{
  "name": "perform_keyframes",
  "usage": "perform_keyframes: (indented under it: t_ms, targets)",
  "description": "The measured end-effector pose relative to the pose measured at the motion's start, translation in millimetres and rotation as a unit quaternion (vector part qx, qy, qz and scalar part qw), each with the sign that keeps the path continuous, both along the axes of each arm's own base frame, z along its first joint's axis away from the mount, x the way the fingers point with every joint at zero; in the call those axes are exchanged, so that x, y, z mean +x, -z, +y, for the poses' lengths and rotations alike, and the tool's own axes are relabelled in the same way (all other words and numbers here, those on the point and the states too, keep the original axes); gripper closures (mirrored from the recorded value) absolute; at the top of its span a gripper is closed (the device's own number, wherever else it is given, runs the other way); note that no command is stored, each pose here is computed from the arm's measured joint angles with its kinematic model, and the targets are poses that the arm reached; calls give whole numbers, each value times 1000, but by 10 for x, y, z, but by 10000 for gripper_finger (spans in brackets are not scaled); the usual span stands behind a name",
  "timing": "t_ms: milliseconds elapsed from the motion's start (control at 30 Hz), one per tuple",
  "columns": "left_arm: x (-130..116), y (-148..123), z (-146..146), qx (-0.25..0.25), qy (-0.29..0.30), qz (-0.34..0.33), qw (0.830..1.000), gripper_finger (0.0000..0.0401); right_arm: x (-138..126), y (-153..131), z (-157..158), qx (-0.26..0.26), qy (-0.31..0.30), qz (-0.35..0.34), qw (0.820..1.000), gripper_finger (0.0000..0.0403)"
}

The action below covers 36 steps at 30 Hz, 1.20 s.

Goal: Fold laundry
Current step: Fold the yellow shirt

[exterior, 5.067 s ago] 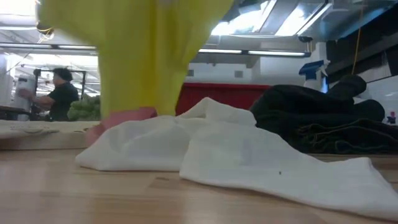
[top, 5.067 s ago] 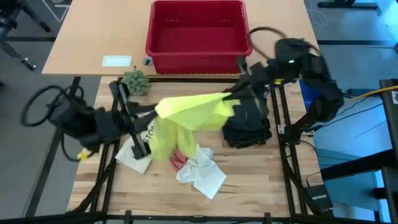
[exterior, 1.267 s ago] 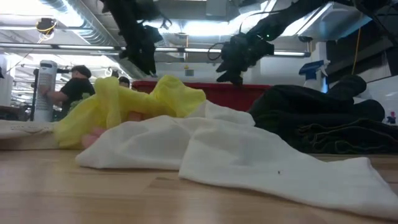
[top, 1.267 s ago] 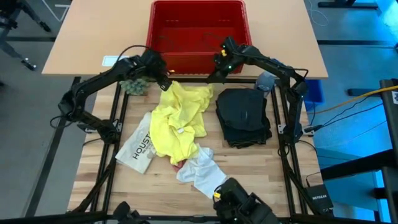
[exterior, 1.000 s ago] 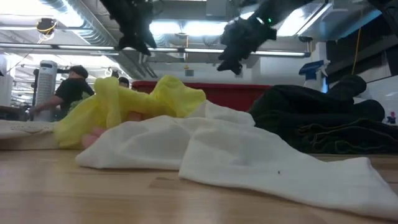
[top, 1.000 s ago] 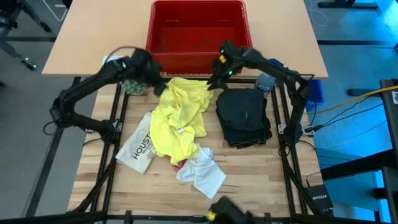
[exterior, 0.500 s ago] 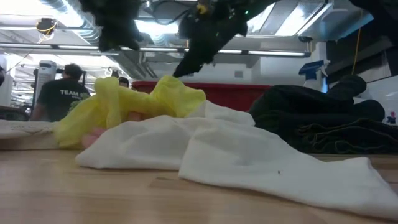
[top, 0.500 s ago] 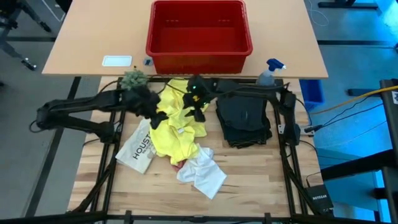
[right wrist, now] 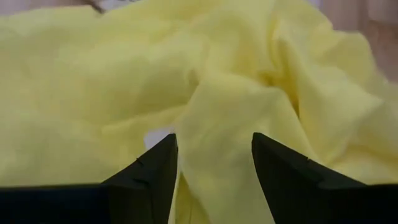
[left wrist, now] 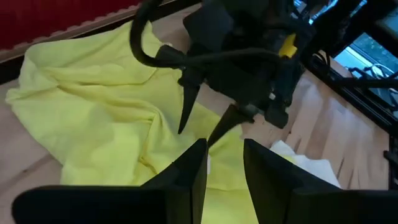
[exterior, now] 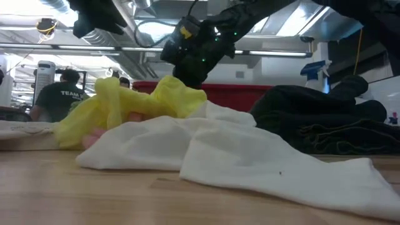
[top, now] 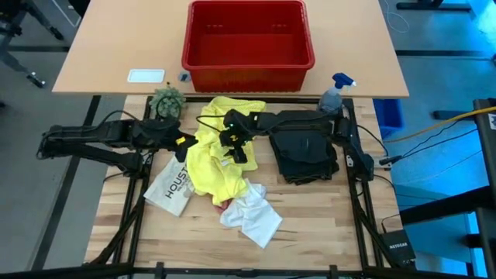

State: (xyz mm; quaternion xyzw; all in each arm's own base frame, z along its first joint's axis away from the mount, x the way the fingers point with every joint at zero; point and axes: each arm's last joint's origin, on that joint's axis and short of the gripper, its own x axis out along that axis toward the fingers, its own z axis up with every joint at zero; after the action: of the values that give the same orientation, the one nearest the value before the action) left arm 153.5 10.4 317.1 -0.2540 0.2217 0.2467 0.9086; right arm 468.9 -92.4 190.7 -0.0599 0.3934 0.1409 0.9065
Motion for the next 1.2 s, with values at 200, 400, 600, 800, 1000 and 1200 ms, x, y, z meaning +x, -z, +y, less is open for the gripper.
perform_keyframes:
  t_ms: [200, 400, 600, 800, 1000, 1200]
  targets:
    - [0, -1, 1, 10, 5, 4, 1000, 308, 161, 138, 168, -48, 43, -23, 998, 210]
    - [-1, 0, 1, 25, 16, 11, 999, 308, 185, 240, 204, -54, 87, -5, 995, 278]
    - [-1, -2, 4, 49, 26, 19, 998, 308, 120, 73, -22, -51, 123, 47, 990, 391]
    - [29, -60, 17, 84, 16, -4, 996, 308, -20, -875, -287, -28, 100, 47, 993, 400]
    - [101, -225, 41, 155, 1, -68, 986, 308, -665, -2144, -379, -7, 69, -109, 992, 401]
    - [336, -303, 48, 193, 2, -117, 974, 308, -1494, -3001, -354, 25, 97, -216, 971, 402]
